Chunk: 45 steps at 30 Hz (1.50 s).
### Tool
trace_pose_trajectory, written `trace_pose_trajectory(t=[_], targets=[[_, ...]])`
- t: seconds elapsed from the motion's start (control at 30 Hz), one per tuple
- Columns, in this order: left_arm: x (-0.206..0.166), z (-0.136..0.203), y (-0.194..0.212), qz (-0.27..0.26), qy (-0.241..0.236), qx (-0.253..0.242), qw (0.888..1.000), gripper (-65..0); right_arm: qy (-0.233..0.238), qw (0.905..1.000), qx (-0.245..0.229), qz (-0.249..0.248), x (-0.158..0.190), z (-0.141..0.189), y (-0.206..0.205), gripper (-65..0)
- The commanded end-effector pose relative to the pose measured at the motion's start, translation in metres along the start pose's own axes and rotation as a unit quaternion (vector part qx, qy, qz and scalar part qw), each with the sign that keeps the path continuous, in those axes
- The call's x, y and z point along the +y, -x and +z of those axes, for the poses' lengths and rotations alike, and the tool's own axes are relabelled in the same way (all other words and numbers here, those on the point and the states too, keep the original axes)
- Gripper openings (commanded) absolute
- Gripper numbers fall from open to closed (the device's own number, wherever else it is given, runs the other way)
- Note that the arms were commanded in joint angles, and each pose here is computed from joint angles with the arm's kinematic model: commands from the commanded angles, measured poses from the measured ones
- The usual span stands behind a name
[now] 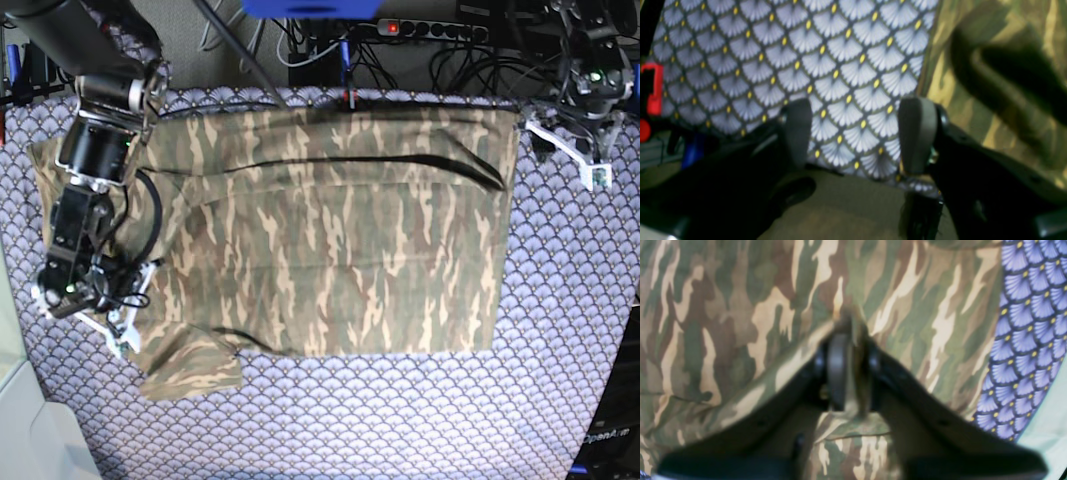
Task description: Fold the T-shirt properly
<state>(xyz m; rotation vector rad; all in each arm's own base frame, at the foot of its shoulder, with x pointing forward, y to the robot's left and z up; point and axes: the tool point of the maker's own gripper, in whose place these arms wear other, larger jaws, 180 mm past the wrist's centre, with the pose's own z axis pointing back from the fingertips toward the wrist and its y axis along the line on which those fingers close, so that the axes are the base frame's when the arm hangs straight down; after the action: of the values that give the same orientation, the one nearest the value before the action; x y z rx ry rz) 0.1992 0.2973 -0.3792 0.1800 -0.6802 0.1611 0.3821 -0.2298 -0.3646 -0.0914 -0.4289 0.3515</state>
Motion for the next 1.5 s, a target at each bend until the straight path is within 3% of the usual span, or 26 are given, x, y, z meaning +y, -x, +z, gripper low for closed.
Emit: trace_pose_trajectory(t=[0.0,0.13,0.2,0.43,0.5,0.63,0.83,1.0,1.2,1.33,1.47], targets=[[0.005,0.004,-0.013,-0.006,-0.006,-0.023,1.0,-24.9,0.009,0.9998,-0.018,-0.004,-0.009,0.008,-0.011,-45.6],[0.006,0.004,-0.014,-0.007,-0.008,-0.023,1.0,-24.9,0.008,0.9999,-0.014,-0.003,-0.007,0.006,-0.005,-33.7],[0.014,0.006,-0.014,0.0,-0.018,-0.025,1.0,-24.9,0.016,0.9998,-0.011,-0.004,-0.015,0.008,-0.002,-30.8],[0.035,0.017,-0.032,0.01,-0.046,-0.053,0.997,-24.7,0.047,0.9989,-0.011,-0.002,-0.044,0.018,0.0,-30.2],[0.033,0.021,-0.051,0.006,-0.047,-0.079,0.996,-24.7,0.056,0.998,-0.028,-0.001,-0.054,0.025,-0.012,-30.2],[0.032,0.02,-0.078,0.012,-0.048,-0.08,0.996,-24.7,0.065,0.9943,-0.084,0.009,-0.06,0.035,-0.045,-30.2],[0.035,0.017,-0.153,0.035,-0.045,-0.13,0.99,-24.7,0.028,0.9945,-0.094,0.035,-0.054,0.019,-0.087,-30.2],[0.035,-0.017,-0.21,0.05,-0.02,-0.133,0.99,-24.7,0.017,0.9924,-0.119,0.025,-0.064,0.019,-0.107,-30.2],[0.008,-0.063,-0.254,0.012,0.015,-0.155,0.988,-24.7,0.031,0.9903,-0.134,0.023,-0.08,0.027,-0.11,-30.2],[-0.017,-0.091,-0.262,-0.021,0.036,-0.158,0.987,-24.7,0.039,0.9851,-0.166,0.024,-0.088,0.032,-0.118,-30.2],[-0.019,-0.11,-0.254,-0.004,0.042,-0.157,0.987,-24.6,0.036,0.9819,-0.185,0.021,-0.091,0.031,-0.121,-30.2]])
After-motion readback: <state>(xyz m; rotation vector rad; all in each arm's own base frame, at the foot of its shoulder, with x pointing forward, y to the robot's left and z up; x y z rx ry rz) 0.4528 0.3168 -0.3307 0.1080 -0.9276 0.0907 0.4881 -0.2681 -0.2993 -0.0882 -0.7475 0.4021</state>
